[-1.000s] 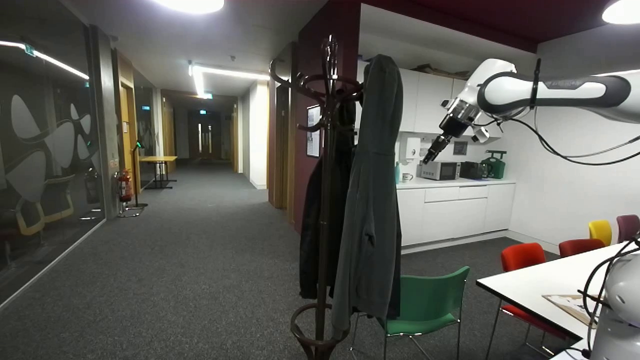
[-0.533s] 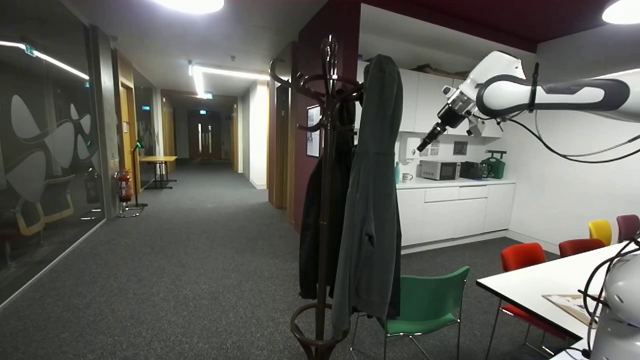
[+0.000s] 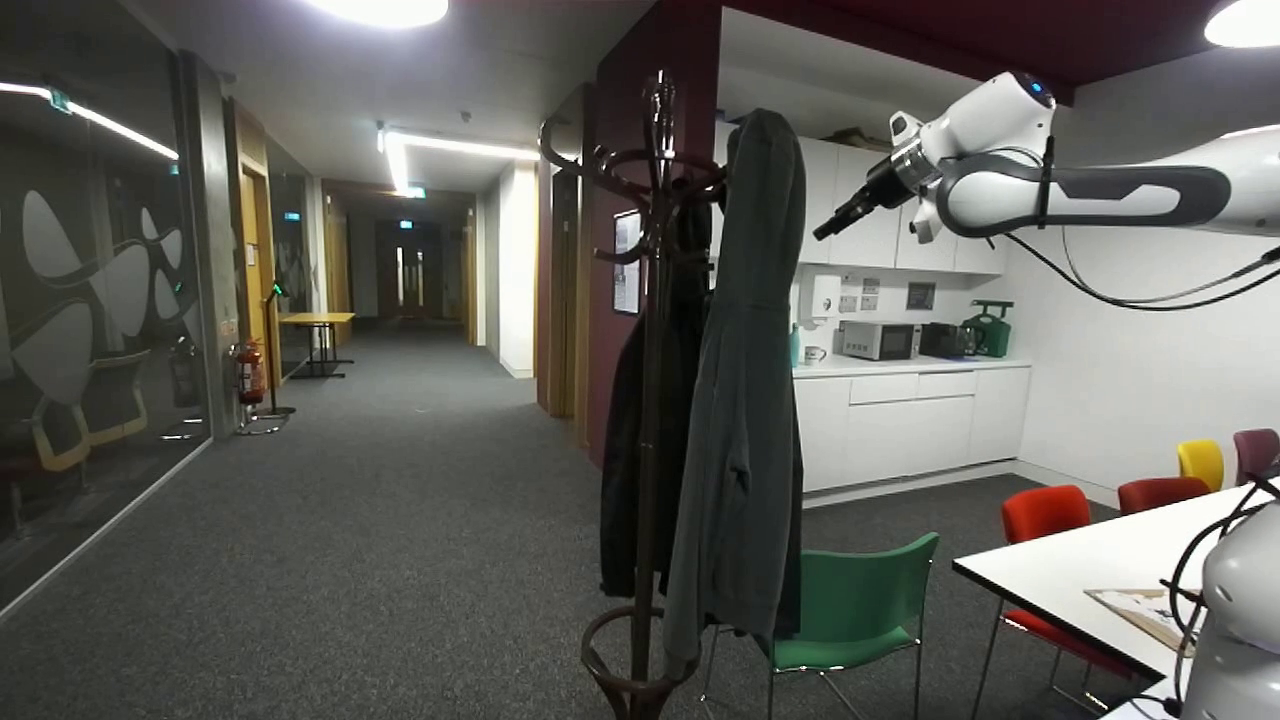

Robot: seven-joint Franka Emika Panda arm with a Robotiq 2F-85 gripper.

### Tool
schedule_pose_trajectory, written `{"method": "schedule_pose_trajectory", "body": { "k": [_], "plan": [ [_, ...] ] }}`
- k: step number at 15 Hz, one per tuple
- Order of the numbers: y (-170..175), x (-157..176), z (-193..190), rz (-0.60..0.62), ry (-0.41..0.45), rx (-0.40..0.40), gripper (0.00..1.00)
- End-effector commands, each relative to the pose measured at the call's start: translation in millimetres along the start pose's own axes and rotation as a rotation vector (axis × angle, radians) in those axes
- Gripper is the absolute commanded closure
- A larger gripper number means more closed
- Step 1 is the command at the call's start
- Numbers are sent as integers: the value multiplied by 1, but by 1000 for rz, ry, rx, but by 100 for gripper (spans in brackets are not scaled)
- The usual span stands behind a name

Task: Remove the grey hoodie from the coat hanger and put it on the green chair

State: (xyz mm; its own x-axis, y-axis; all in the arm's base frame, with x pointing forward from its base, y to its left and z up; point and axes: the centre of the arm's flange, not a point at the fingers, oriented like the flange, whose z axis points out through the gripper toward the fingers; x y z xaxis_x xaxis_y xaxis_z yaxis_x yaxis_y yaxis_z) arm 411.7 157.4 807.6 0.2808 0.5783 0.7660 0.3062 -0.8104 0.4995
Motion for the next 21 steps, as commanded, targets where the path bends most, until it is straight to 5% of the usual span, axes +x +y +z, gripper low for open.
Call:
{"method": "schedule_pose_trajectory", "body": {
  "k": [1, 5, 11, 21],
  "plan": [
    [25, 40, 4, 59, 105, -139, 0],
    [28, 64, -2, 136, 189, -202, 0],
    [4, 95, -8, 205, 314, -150, 0],
    [9, 105, -5, 218, 406, -207, 0]
  ]
}}
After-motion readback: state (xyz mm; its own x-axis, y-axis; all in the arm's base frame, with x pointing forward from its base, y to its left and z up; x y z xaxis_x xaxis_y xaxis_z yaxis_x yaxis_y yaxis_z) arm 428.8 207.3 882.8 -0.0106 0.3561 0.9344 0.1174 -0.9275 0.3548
